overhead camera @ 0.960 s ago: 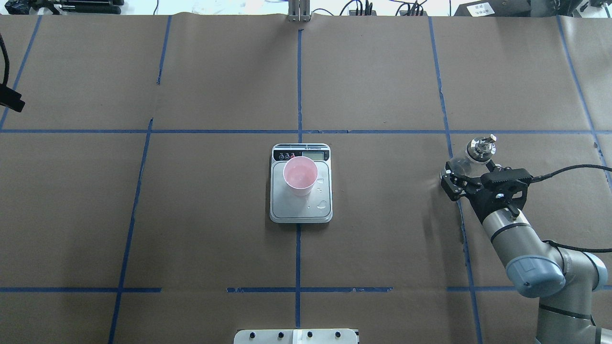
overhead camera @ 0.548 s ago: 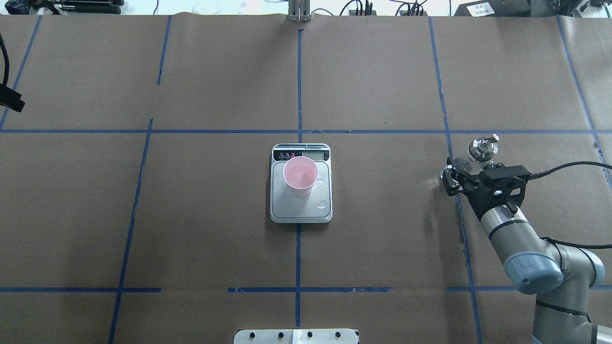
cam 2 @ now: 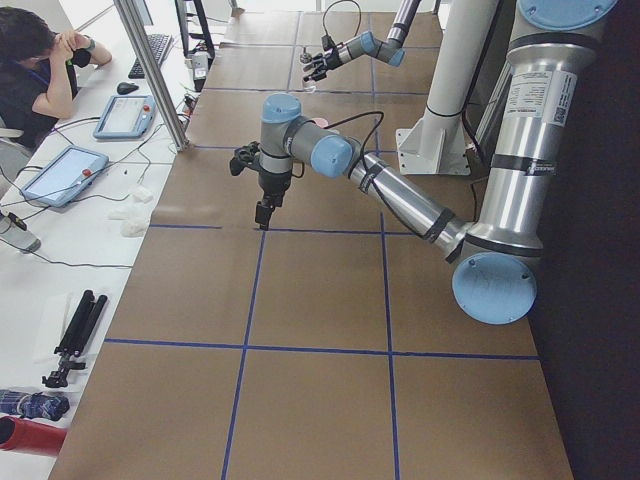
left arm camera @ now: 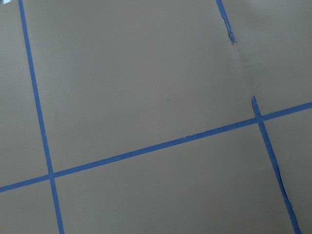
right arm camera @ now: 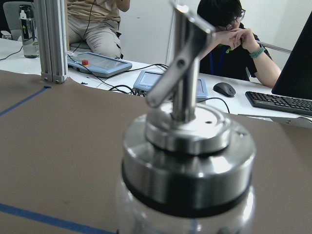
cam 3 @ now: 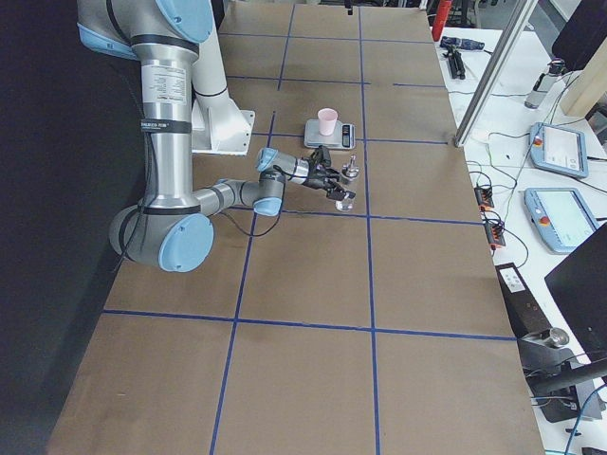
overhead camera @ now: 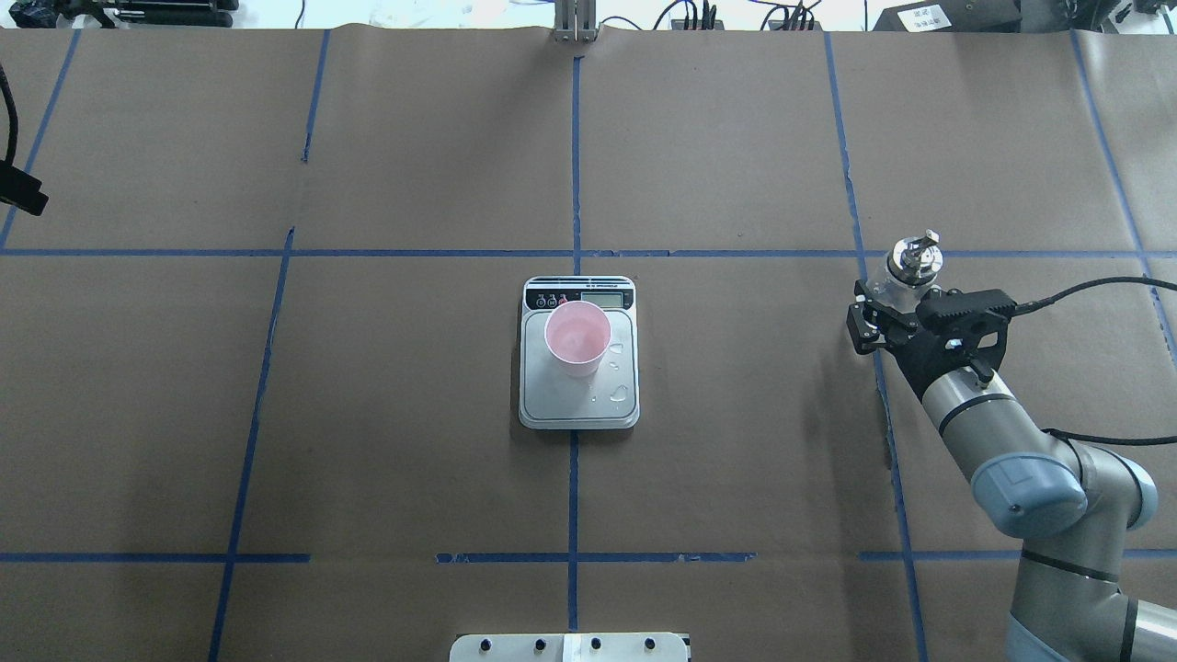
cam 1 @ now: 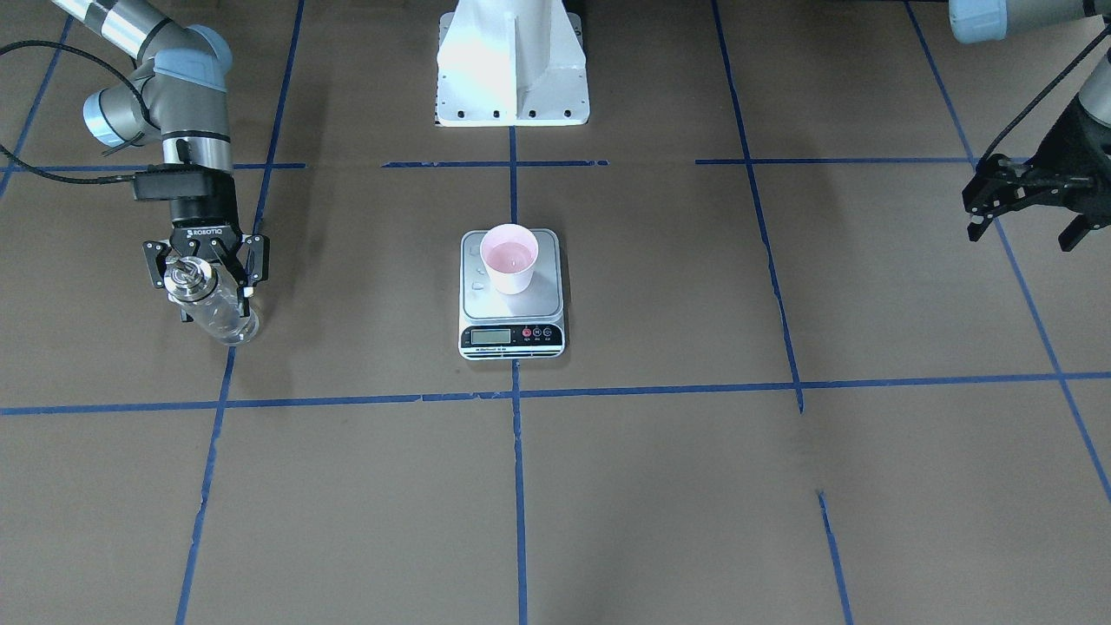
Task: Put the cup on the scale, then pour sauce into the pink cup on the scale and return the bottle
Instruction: 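Lift the bottle with the right gripper and move it over the cup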
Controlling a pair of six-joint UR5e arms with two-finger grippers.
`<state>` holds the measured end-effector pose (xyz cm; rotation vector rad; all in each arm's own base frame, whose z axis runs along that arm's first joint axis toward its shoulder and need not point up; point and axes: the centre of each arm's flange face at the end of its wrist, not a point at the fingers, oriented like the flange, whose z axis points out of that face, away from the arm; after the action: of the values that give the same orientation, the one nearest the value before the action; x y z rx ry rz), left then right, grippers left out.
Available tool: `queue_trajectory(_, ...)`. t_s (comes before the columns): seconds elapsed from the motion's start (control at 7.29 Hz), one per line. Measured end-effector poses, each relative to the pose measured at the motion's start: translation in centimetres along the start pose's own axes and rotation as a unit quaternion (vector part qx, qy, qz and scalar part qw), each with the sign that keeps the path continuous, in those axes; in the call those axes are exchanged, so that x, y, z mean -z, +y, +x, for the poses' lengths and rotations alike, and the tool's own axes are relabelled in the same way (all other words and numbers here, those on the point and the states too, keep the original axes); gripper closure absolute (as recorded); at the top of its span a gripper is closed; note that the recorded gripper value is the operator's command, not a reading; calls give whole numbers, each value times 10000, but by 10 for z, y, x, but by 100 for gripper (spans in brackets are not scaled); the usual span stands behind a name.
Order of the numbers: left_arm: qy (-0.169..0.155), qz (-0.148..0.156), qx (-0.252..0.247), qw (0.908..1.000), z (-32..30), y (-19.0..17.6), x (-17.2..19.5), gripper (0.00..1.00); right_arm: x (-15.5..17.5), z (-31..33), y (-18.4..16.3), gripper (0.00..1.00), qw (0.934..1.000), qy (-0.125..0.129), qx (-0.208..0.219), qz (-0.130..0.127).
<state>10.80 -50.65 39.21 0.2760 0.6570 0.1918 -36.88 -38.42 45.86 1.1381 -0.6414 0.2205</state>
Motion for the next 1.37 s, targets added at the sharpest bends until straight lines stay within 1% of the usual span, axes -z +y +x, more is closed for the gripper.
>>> queue_trajectory(0.14, -24, 16, -90, 10000, -8, 1, 3, 0, 0, -2, -10, 100, 9999, 13, 117, 58)
queue_trajectory(0.41, -186, 8, -481, 9987, -55, 9, 8, 0, 1, -10, -24, 100, 9992, 35, 354, 159)
queue_trajectory(0.55, -298, -72, -695, 9971, -91, 17, 6, 0, 3, -14, -30, 100, 9982, 39, 567, 214)
queue_trajectory(0.69, -389, -160, -895, 9951, -132, 24, 0, 0, 1, -24, -38, 100, 9951, 83, 936, 308)
queue_trajectory(0.82, -356, -202, -995, 9942, -175, 32, -11, 0, -3, -41, -50, 100, 9901, 203, 1328, 402)
queue_trajectory(0.96, -155, -198, -907, 9956, -214, 41, -29, 0, -8, -60, -64, 100, 9864, 326, 1539, 478)
queue_trajectory(1.1, 22, -143, -823, 9965, -245, 50, -51, 0, -11, -80, -79, 100, 9845, 422, 1607, 564)
queue_trajectory(1.23, 93, -66, -812, 9966, -265, 58, -70, 0, -13, -98, -93, 100, 9817, 559, 1716, 603)
queue_trajectory(1.37, 116, -36, -815, 9966, -277, 67, -82, 0, -12, -109, -99, 100, 9762, 712, 1950, 628)
